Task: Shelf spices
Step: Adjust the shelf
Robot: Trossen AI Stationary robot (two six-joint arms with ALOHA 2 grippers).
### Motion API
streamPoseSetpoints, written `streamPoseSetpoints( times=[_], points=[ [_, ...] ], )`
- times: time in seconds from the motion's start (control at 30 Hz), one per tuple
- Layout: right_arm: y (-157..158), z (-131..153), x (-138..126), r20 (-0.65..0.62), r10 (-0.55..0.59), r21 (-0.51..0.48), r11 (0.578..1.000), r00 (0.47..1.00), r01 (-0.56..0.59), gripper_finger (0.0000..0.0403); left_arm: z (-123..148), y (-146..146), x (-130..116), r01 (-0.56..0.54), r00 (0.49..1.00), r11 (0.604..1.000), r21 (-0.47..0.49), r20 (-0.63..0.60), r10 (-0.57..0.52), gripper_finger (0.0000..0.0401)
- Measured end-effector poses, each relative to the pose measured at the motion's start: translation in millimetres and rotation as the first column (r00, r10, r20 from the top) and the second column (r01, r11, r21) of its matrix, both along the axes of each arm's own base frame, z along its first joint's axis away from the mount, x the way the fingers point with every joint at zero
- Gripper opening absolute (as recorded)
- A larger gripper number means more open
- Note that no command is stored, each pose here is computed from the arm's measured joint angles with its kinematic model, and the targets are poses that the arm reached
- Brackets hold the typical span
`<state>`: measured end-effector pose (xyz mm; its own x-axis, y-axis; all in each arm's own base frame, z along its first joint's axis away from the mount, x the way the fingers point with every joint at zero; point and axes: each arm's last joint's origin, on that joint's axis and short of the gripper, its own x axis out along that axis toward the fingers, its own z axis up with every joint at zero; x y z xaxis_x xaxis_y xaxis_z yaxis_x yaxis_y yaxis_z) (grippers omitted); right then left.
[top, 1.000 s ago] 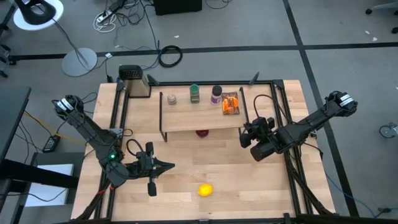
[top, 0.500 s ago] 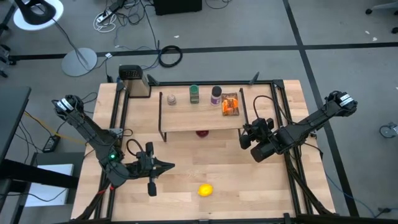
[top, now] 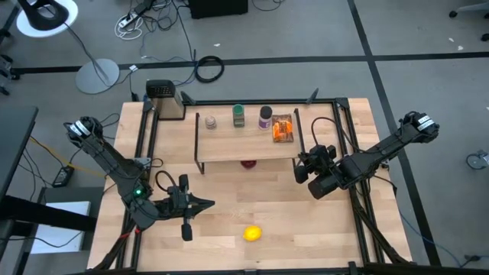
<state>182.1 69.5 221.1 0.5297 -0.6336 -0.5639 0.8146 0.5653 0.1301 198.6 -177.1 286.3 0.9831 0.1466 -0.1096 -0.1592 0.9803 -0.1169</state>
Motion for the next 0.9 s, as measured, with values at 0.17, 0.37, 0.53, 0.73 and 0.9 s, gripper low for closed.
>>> streamPoseSetpoints(
  times=[0.17,0.37,0.53,0.73,0.9],
  points=[
    [1.3,0.0,-0.1,0.001,0.007,0.006,1.0,1.0,-0.007,0.0035,0.0,0.0,0.0,0.0,1.0,1.0,0.0,0.0,0.0,0.0004],
    [1.6,0.1,0.3,-0.006,0.019,-0.001,1.0,1.0,-0.019,0.004,0.0,0.0,0.0,0.0,1.0,1.0,0.0,0.0,0.0,0.0004],
    [6.0,3.3,0.1,-0.031,0.068,-0.025,0.997,0.997,-0.069,0.0062,0.0,0.1,0.0,0.0,1.0,1.0,0.0,0.0,0.0,0.0004],
    [12.7,15.9,1.7,-0.061,0.137,-0.07,0.988,0.989,-0.141,0.01,0.0,0.0,0.0,0.0,1.0,1.0,0.001,0.0,0.0,0.0004],
    [12.5,19.1,2.6,-0.071,0.145,-0.114,0.982,0.987,-0.153,0.0135,0.0,0.0,0.0,0.0,1.0,1.0,0.001,0.0,0.0,0.0004]
  ],
)
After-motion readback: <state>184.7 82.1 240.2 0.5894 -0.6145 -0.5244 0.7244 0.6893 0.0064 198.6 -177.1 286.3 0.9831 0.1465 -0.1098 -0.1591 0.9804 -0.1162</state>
